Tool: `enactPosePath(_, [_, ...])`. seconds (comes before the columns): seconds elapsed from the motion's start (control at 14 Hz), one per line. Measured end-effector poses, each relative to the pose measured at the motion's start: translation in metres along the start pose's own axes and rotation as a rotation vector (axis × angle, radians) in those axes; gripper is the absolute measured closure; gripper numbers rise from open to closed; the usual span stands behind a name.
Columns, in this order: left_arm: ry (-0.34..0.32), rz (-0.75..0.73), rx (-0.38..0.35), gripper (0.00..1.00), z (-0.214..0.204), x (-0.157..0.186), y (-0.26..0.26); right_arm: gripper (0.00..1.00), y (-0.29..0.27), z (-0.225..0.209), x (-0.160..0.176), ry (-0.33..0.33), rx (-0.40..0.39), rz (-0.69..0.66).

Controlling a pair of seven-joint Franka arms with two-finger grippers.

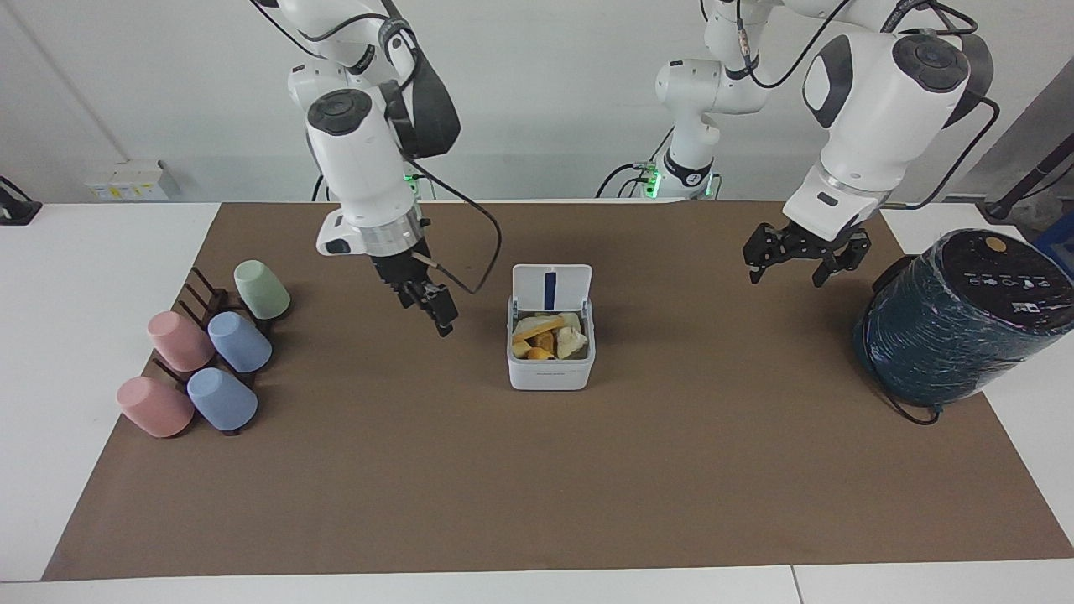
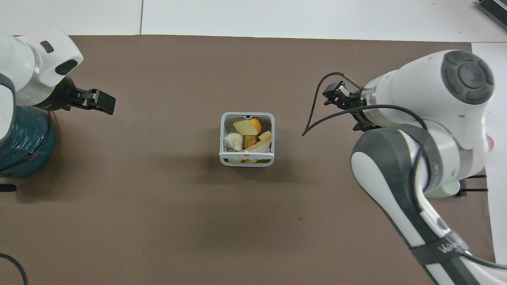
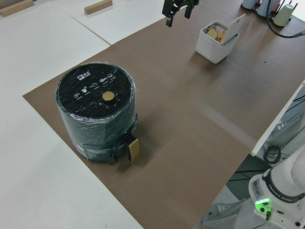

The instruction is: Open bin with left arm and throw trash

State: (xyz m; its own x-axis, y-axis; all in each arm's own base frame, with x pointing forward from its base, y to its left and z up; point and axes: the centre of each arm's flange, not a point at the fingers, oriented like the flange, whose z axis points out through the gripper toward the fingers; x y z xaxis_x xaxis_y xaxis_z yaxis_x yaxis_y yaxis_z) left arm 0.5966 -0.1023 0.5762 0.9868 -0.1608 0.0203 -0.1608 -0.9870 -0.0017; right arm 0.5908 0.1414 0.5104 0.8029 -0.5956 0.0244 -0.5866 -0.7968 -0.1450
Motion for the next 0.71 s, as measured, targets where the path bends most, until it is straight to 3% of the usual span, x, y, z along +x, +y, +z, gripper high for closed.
enactPosePath(0.29, [-0.001, 0.0, 0.0, 0.0, 0.0, 0.0, 0.0, 0.0, 0.074, -0.053, 0.03, -0.02, -0.066, -0.268])
enactPosePath(0.5, [-0.001, 0.0, 0.0, 0.0, 0.0, 0.0, 0.0, 0.0, 0.096, -0.078, 0.038, -0.001, -0.126, -0.358])
enactPosePath(0.71, [0.0, 0.0, 0.0, 0.0, 0.0, 0.0, 0.0, 0.0, 0.094, -0.093, 0.04, 0.024, -0.13, -0.385])
